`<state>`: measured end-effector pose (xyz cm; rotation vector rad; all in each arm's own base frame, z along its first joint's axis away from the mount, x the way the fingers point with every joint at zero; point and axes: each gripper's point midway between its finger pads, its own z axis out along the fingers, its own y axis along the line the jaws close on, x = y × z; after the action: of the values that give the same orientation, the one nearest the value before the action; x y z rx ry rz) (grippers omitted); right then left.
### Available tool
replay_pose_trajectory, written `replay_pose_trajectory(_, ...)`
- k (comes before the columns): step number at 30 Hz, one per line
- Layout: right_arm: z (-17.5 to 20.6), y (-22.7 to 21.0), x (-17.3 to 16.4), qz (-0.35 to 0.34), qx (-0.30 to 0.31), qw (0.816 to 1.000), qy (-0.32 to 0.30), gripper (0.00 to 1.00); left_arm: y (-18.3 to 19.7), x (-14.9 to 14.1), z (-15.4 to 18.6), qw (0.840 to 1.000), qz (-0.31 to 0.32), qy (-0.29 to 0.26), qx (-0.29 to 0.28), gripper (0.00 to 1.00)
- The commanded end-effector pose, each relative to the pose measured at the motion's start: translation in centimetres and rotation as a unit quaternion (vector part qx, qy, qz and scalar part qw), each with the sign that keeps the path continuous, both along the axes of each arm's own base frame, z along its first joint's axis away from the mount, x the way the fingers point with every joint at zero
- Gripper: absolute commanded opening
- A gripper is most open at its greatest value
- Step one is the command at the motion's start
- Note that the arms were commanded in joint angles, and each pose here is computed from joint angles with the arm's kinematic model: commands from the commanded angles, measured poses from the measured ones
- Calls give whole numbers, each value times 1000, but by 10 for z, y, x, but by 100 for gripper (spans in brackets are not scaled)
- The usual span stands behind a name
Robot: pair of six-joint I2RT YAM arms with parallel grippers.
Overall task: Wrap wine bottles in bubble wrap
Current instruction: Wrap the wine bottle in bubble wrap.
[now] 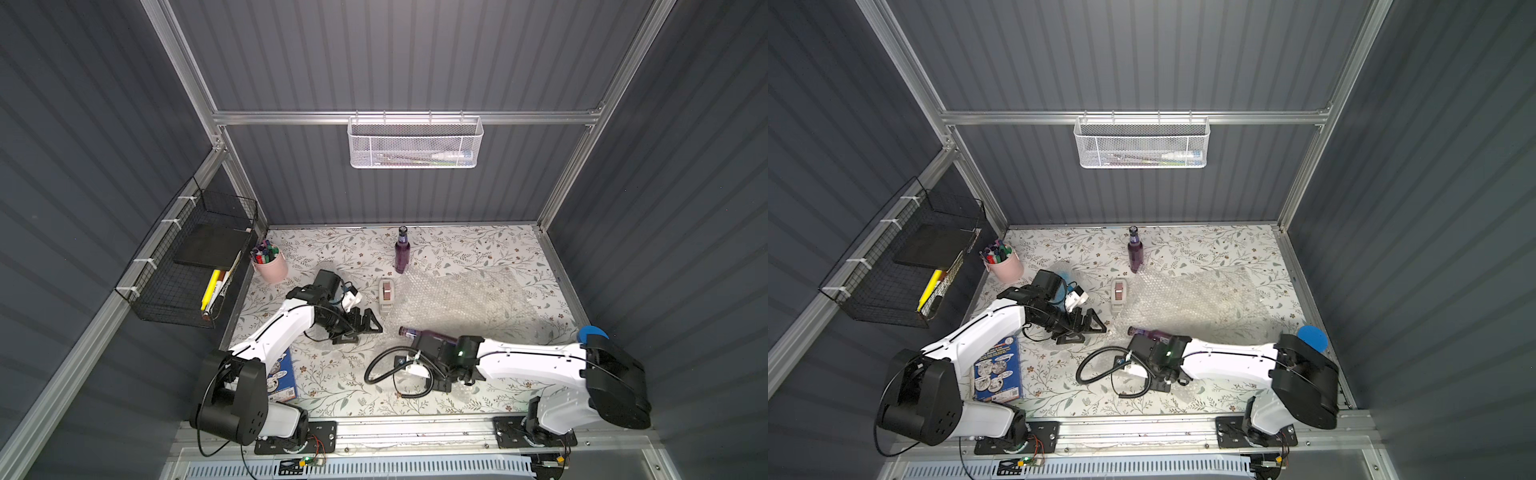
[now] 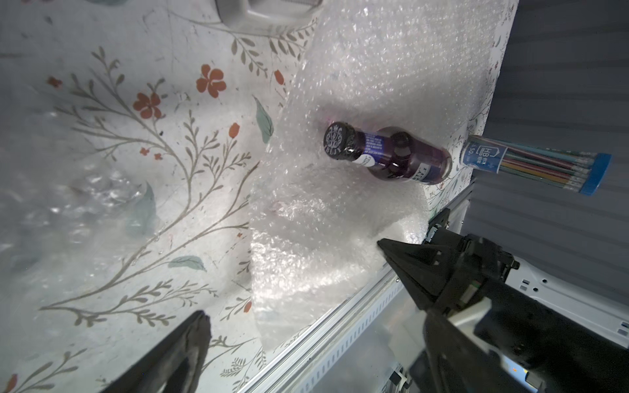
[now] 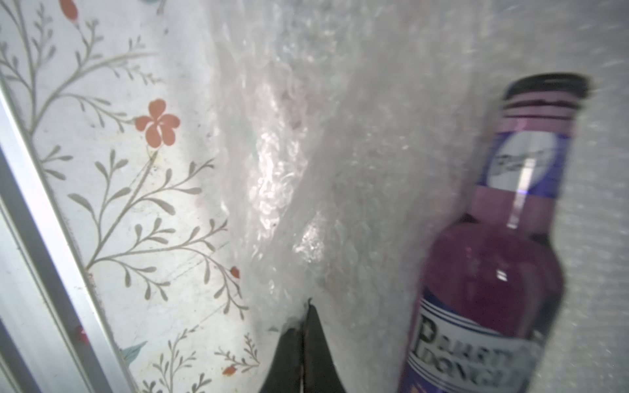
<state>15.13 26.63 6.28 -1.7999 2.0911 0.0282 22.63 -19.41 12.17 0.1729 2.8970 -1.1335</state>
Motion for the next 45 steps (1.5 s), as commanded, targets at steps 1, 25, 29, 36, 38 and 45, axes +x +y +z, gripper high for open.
replay_pose_trajectory(1, 25, -9, 16, -31, 33, 999, -18, 0, -3, 8, 19, 1000, -4, -28, -6, 100)
replay_pose_trajectory(25, 27, -43, 111, -124, 25, 992, -23, 8, -83, 13, 37, 993, -91, -29, -70, 88)
replay_pose_trajectory(29, 22, -49, 123, -138, 20, 990, -36, 16, -83, 17, 30, 993, -94, -30, -58, 86)
replay_pose_trajectory(36, 25, -59, 137, -162, 21, 985, -57, 30, -97, 37, 10, 991, -117, -20, -55, 80)
replay_pose_trajectory(38, 25, -59, 137, -161, 22, 985, -59, 36, -103, 45, 9, 990, -122, -22, -63, 78)
replay_pose_trajectory(45, 31, -68, 141, -174, 16, 981, -78, 47, -111, 53, -22, 989, -135, 9, -61, 67)
